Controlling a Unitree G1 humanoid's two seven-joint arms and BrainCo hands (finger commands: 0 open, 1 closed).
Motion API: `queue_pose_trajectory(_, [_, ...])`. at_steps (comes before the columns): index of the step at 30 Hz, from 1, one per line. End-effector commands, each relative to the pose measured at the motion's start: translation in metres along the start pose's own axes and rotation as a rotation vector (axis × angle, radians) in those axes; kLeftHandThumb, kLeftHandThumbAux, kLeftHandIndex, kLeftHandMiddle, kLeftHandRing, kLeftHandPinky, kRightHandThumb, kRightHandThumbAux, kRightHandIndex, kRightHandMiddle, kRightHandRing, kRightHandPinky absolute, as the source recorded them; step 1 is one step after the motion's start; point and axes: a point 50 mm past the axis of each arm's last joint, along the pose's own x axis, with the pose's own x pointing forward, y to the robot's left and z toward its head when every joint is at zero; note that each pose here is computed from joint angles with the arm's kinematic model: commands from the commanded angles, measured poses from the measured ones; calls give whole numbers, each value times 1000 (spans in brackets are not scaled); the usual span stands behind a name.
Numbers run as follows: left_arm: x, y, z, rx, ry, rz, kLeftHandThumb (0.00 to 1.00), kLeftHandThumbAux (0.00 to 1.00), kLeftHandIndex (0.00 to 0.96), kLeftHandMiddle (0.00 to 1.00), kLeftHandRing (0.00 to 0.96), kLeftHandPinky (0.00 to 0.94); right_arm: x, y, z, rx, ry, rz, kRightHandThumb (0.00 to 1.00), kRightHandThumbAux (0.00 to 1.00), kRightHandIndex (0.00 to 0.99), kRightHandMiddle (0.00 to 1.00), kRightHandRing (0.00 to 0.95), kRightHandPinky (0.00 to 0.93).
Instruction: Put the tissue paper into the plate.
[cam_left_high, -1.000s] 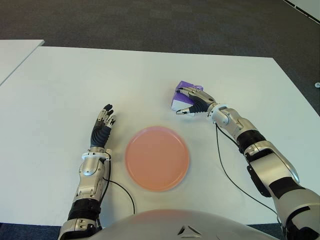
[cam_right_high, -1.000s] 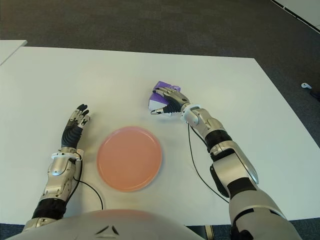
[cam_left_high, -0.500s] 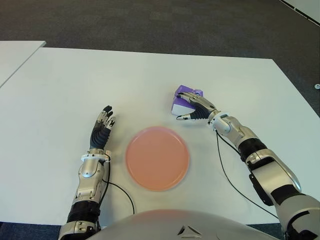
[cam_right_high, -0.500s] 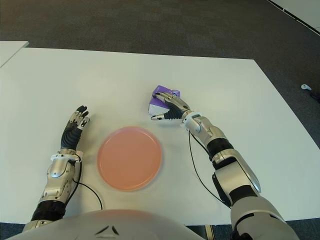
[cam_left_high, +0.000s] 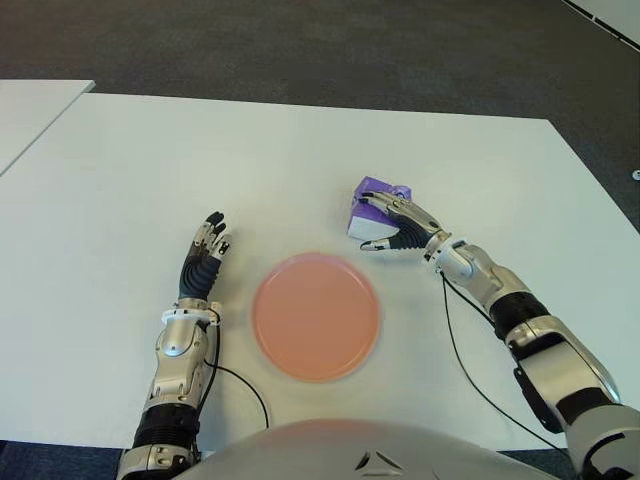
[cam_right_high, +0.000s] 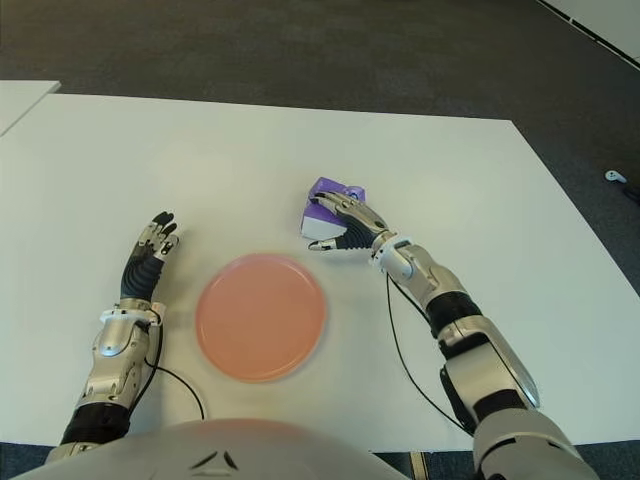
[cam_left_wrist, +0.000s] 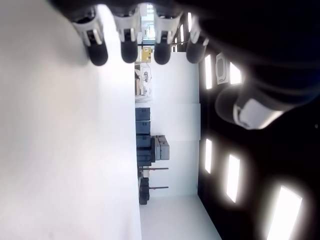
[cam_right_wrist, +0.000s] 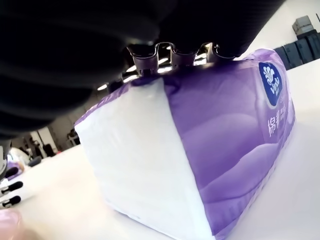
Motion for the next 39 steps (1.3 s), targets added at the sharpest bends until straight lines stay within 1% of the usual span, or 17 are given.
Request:
queue_pose_trajectory(1, [-11,1,-14,-1,90,-2,0,448,0,0,0,0,-52,61,-13,65,115,323,234,350,0,0,0,0])
queue_pose_trajectory(5, [-12,2,-14,-1,90,-4,0,448,0,0,0,0,-67,56,-12,65,112,330,238,360,0,0,0,0])
queue_pose_trajectory(9, [-12,2,-14,-1,91,-7,0,446,0,0,0,0,-79,57,-13,75,119,329,242,369,0,0,0,0])
queue_pose_trajectory(11, [-13,2,-14,-1,91,-9,0,446,0,0,0,0,-82,56,-13,78,121,329,244,373,0,0,0,0])
queue_pose_trajectory(39, [-9,5,-14,1,96,-29,0,451,0,0,0,0,-77,56,-7,82,128,332,246,375,0,0,0,0])
